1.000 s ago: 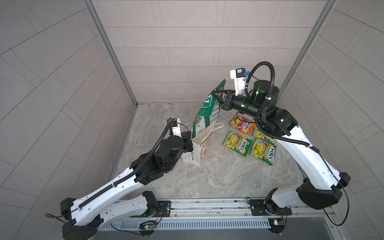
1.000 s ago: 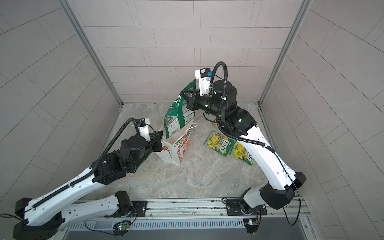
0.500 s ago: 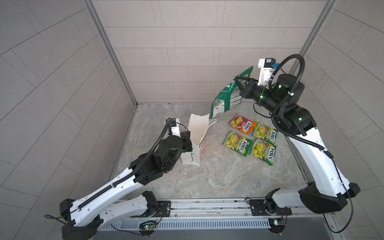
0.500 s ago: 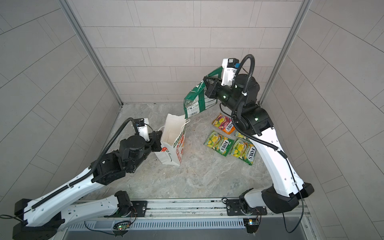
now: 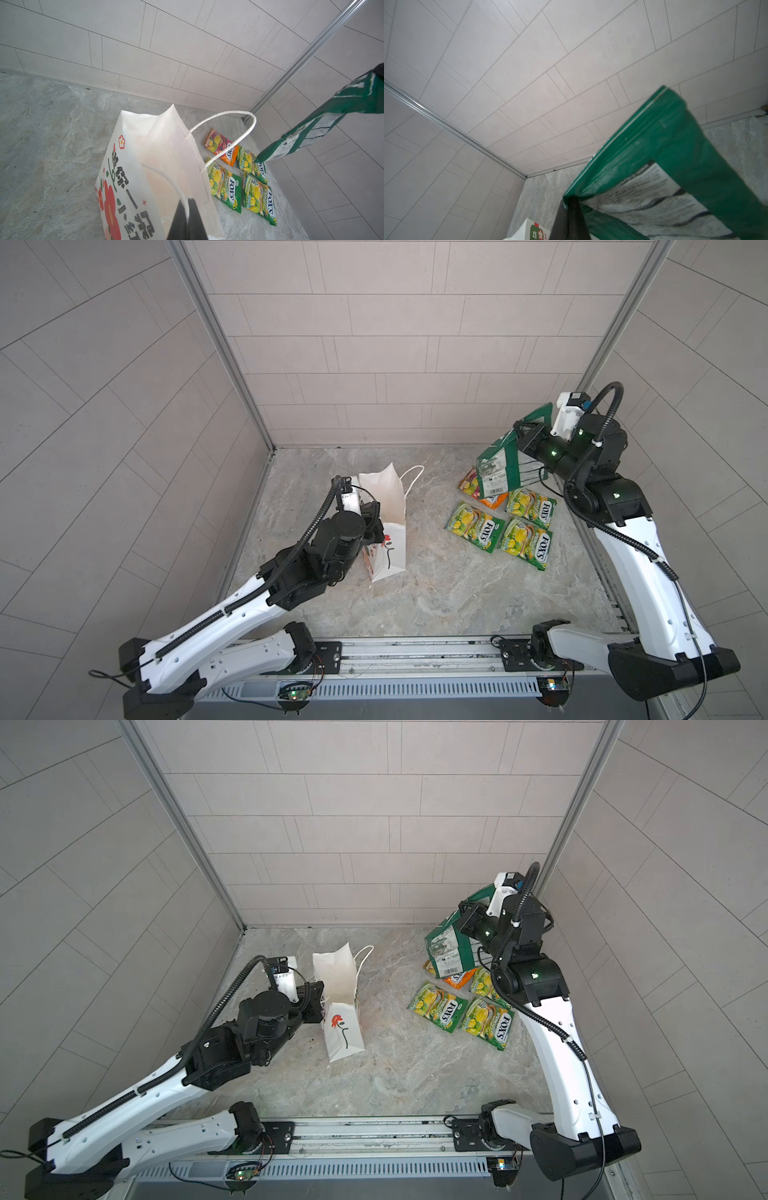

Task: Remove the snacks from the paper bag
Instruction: 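Lift the crisps bag up and away while the left gripper sets the paper bag upright, then lower the crisps bag onto the table nearer the robot and open the right gripper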

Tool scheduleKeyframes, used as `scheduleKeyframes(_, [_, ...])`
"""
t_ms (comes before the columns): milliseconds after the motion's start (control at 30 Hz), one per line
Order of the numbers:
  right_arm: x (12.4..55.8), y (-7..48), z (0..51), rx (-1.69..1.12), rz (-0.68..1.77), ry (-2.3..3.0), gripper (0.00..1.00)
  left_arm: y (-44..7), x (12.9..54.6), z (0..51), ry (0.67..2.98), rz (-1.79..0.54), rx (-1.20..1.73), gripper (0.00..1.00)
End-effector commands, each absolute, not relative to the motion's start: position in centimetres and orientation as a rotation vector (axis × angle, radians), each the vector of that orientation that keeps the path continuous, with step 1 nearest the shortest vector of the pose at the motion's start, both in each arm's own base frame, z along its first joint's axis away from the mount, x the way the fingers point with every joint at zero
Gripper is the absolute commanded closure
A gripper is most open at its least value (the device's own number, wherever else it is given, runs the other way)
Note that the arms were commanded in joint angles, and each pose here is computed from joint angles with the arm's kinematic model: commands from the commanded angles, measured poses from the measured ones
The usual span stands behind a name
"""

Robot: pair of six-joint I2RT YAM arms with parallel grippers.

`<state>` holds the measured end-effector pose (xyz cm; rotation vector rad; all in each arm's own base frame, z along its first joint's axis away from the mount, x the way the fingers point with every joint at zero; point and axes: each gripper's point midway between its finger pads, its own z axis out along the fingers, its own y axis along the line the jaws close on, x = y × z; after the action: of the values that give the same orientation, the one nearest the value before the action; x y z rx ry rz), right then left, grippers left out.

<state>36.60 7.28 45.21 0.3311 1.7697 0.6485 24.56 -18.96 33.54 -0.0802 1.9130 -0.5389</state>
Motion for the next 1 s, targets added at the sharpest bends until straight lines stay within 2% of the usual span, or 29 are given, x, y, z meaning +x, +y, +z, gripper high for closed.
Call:
scheduleKeyframes(0, [35.1,8.3,44.4,0.250,0.696,1.793,1.00,-18.2,24.5,33.5,1.907,-0.510,-0.084,1.00])
scheduleKeyframes(333, [32.6,11.2,35.7,0.102,0.809,2.013,1.00,-17.9,24.5,33.7,1.894,-0.511,-0.083,1.00])
scheduleKeyframes(967, [28.4,19.2,29.7,-0.175,1.040,2.109,1.00,-17.7,24.4,33.6,1.883,-0.509,-0.085,1.00])
